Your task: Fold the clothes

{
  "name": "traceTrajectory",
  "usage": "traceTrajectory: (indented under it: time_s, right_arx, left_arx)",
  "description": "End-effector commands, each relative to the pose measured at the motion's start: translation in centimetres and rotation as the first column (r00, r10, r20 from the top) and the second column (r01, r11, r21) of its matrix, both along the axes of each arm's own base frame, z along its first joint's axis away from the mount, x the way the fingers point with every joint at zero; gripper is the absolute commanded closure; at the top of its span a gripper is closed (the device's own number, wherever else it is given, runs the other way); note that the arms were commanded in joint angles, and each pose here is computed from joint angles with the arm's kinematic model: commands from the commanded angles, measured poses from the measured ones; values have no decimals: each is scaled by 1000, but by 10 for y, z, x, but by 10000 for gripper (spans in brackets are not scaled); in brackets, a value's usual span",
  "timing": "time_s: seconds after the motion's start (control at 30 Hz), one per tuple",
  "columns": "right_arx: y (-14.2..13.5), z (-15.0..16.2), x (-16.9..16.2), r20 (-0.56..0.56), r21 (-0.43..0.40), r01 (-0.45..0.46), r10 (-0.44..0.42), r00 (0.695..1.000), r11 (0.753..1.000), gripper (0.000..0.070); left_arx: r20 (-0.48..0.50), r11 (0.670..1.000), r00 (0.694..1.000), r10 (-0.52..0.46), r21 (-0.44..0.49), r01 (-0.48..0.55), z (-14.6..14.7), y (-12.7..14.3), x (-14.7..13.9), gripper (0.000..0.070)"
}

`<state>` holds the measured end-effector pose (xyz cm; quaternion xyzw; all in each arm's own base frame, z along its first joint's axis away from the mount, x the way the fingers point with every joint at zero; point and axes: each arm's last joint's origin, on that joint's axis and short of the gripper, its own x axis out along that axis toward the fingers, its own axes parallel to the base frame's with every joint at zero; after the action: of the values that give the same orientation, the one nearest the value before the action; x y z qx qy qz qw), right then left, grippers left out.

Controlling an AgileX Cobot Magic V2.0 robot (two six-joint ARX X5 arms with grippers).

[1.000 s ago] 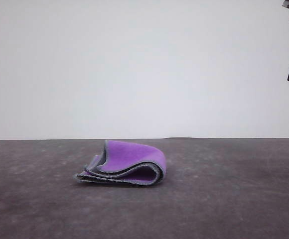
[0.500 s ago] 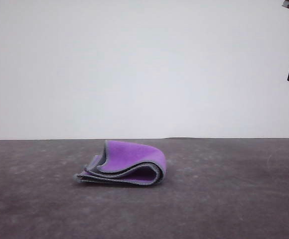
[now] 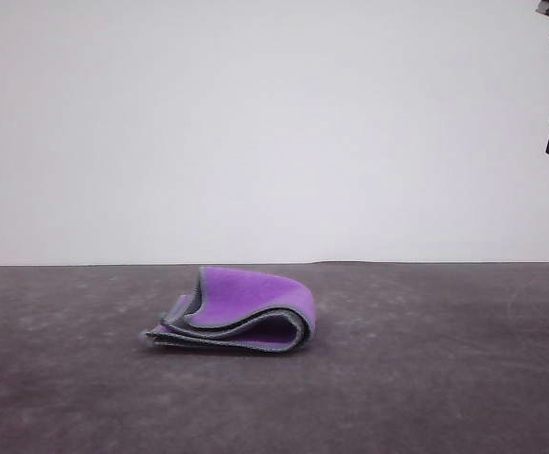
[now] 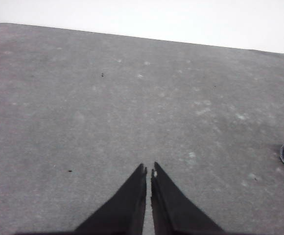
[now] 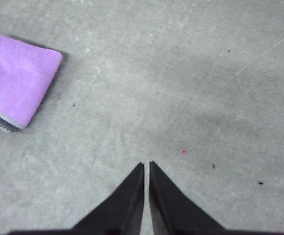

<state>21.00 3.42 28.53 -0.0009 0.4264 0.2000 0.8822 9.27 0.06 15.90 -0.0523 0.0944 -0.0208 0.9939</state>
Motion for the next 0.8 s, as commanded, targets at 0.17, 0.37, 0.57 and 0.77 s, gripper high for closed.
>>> traceTrajectory:
  time_s: [0.17, 0.37, 0.57, 0.77]
  right_arx:
    - [0, 2, 3, 45, -26, -28, 30, 999, 999, 689]
    - [-9, 6, -30, 357, -55, -39, 57, 932, 998, 689]
    - [-21, -25, -84, 657, 9, 39, -35, 753, 999, 689]
    - [-26, -77, -111, 704, 26, 80, -75, 706, 996, 689]
  left_arx:
    - [-25, 1000, 1000, 2, -4, -2, -7, 0, 1, 700]
    - [-25, 1000, 1000, 2, -4, -2, -7, 0, 1, 700]
    - [-25, 1000, 1000, 2, -4, -2, -7, 0, 1, 700]
    - [-25, 1000, 1000, 2, -4, -2, -7, 0, 1, 700]
